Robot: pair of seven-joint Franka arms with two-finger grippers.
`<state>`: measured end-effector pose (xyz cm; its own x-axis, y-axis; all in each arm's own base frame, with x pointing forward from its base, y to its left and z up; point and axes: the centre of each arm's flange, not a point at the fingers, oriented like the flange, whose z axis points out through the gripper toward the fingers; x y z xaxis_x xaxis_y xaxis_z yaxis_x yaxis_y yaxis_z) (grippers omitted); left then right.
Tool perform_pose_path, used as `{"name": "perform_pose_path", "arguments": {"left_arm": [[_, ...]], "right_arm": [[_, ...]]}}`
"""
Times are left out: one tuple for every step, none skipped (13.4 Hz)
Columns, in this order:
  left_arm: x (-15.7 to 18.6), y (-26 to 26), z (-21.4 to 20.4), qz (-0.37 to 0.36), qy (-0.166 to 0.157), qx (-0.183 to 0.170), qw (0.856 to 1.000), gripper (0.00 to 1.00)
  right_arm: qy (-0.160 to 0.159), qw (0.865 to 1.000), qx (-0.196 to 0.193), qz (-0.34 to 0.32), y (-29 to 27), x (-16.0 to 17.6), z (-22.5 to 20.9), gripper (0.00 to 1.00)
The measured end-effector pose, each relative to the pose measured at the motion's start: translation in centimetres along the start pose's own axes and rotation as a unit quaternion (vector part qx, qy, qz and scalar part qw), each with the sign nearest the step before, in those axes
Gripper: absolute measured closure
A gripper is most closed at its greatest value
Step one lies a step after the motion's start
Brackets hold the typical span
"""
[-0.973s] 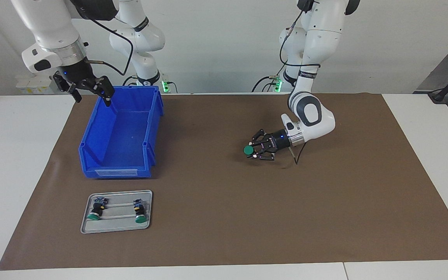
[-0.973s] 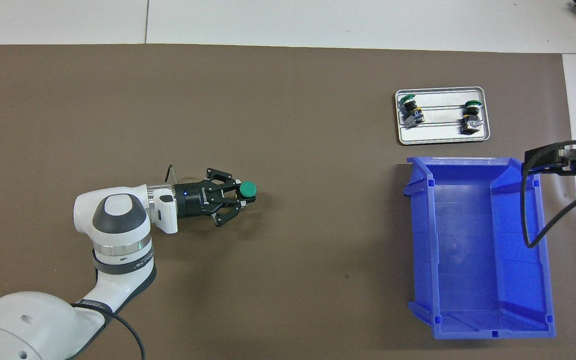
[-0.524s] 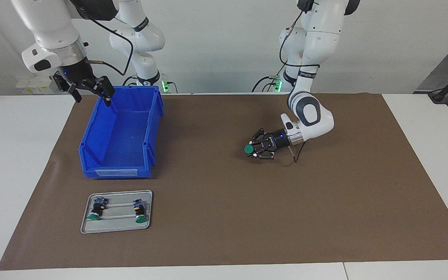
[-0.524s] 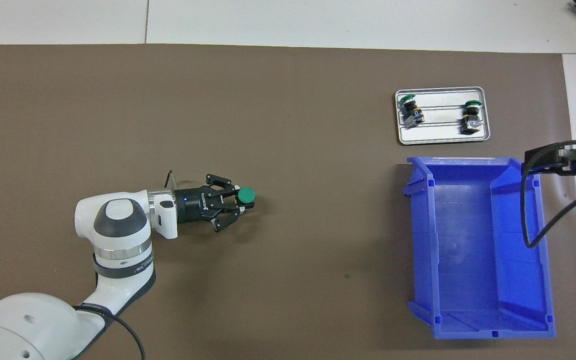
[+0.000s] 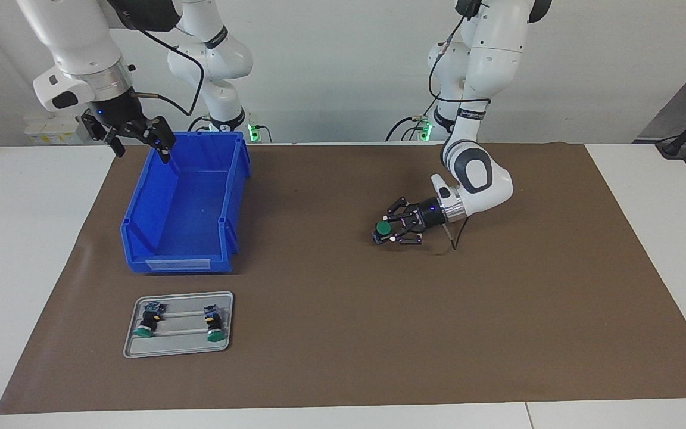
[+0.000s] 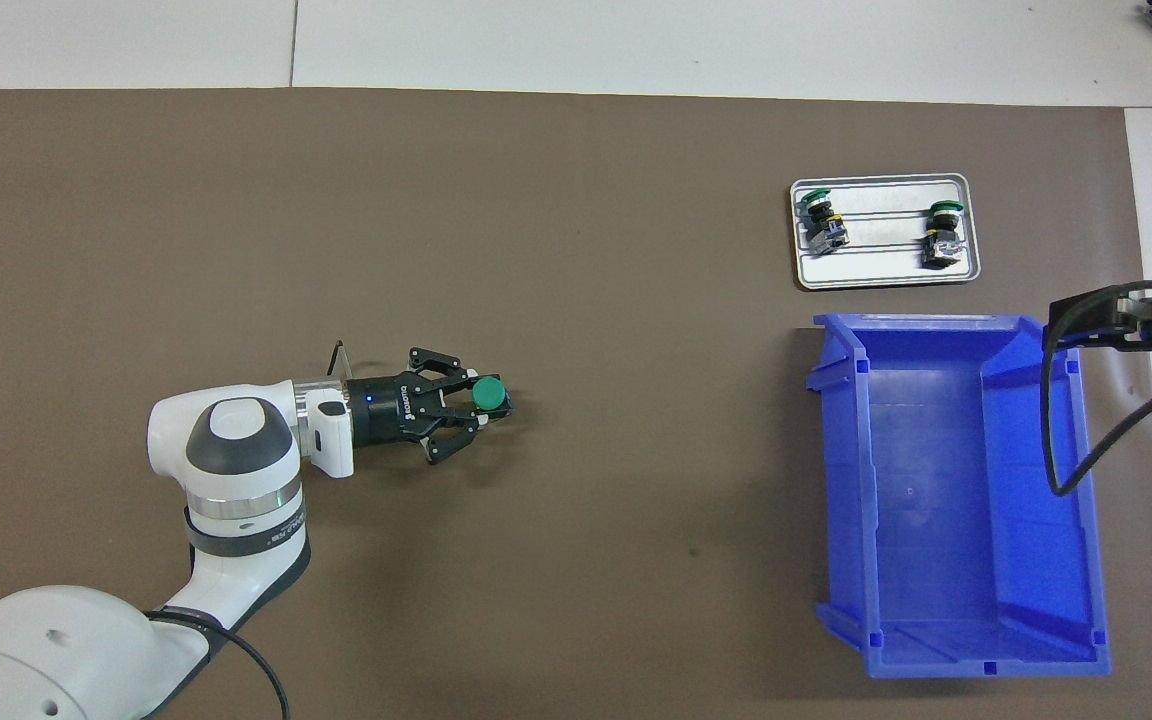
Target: Place and press button with both arms
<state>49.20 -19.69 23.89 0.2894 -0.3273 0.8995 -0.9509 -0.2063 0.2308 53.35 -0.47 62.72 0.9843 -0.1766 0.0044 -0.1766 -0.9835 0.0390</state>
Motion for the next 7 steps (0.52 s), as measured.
{"name": "perform_pose_path", "arguments": {"left_arm": [[0.18,-0.10,-0.26,0.001,0.003,0.001,1.000,0.58],[0.34,-0.13,-0.40,0.001,0.007,0.000,1.000,0.58],[0.51,-0.12,-0.49,0.002,0.010,-0.001,1.000,0.58],[0.66,-0.12,-0.57,0.003,0.012,-0.002,1.000,0.58],[0.78,-0.10,-0.60,0.004,0.013,-0.002,1.000,0.58],[0.87,-0.06,-0.57,0.004,0.014,-0.003,1.000,0.58],[0.97,0.00,-0.52,0.005,0.015,-0.004,1.000,0.58]], "right_arm": [[0.000,1.000,0.000,0.000,0.00,0.00,0.00,0.00],[0.000,1.000,0.000,0.000,0.00,0.00,0.00,0.00],[0.000,1.000,0.000,0.000,0.00,0.00,0.00,0.00],[0.000,1.000,0.000,0.000,0.00,0.00,0.00,0.00],[0.000,1.000,0.000,0.000,0.00,0.00,0.00,0.00],[0.000,1.000,0.000,0.000,0.00,0.00,0.00,0.00],[0.000,1.000,0.000,0.000,0.00,0.00,0.00,0.00]]}}
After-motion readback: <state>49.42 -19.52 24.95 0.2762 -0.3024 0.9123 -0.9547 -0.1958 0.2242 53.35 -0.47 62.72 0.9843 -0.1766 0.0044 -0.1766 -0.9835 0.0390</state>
